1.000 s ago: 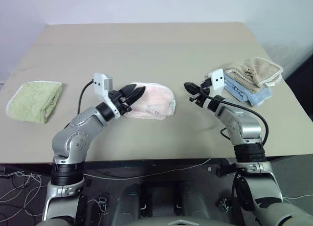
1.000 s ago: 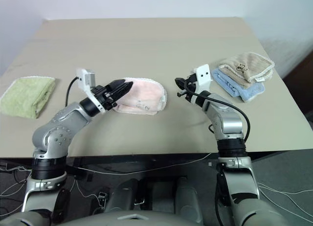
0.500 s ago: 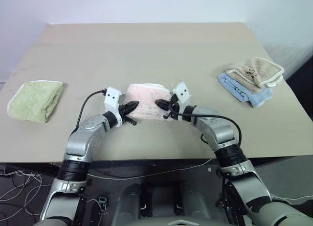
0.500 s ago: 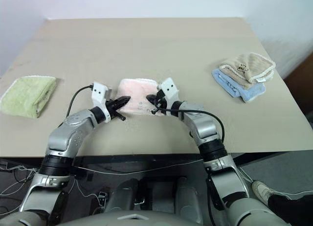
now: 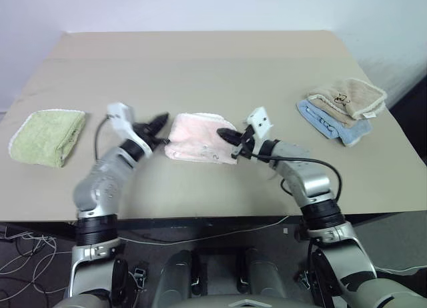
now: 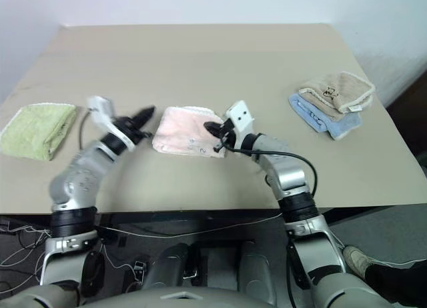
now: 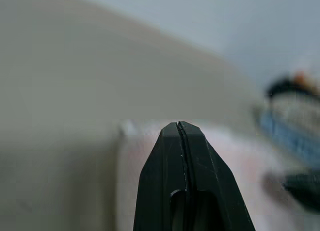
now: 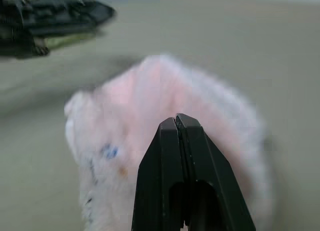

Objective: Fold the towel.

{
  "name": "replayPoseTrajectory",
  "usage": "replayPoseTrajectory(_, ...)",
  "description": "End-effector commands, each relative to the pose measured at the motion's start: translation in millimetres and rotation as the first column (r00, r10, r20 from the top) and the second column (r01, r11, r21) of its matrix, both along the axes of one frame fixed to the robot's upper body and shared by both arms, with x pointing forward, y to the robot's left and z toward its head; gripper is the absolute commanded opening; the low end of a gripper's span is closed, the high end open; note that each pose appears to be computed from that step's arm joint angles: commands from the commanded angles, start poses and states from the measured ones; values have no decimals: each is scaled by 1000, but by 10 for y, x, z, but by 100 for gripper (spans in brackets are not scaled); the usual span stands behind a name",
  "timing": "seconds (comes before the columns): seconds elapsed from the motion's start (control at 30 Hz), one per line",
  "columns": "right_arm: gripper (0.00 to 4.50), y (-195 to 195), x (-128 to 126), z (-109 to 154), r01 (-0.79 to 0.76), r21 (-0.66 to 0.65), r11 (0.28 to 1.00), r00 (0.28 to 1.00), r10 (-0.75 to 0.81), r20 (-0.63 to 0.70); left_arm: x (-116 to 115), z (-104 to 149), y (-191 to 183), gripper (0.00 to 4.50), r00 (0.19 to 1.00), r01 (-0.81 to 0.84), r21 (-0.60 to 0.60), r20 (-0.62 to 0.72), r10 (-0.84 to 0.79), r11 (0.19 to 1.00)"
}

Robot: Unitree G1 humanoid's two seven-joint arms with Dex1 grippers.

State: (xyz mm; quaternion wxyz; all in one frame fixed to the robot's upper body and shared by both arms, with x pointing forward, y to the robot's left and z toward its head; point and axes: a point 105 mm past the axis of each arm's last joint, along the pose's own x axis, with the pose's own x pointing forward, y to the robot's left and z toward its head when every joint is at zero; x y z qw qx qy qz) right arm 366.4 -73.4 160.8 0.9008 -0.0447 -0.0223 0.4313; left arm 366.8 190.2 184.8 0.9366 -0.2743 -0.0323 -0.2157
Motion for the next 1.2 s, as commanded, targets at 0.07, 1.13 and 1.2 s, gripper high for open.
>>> replayPoseTrajectory(0.07,0,-148,-15,149,31,24,999,998,-32,45,-65,-203,60,155,986,19,-117,-162,-38,993)
replayPoseTrajectory(1.13,0,-226,29,167,83,29,996,995,-85,59,-379,-758,-827,223,799,191,-375,-478,-366,907)
replayPoseTrajectory(1.2,0,-230,37,179,87,32,996,994,-89,63,-380,-761,-830,156,799,187,-379,-478,-364,906)
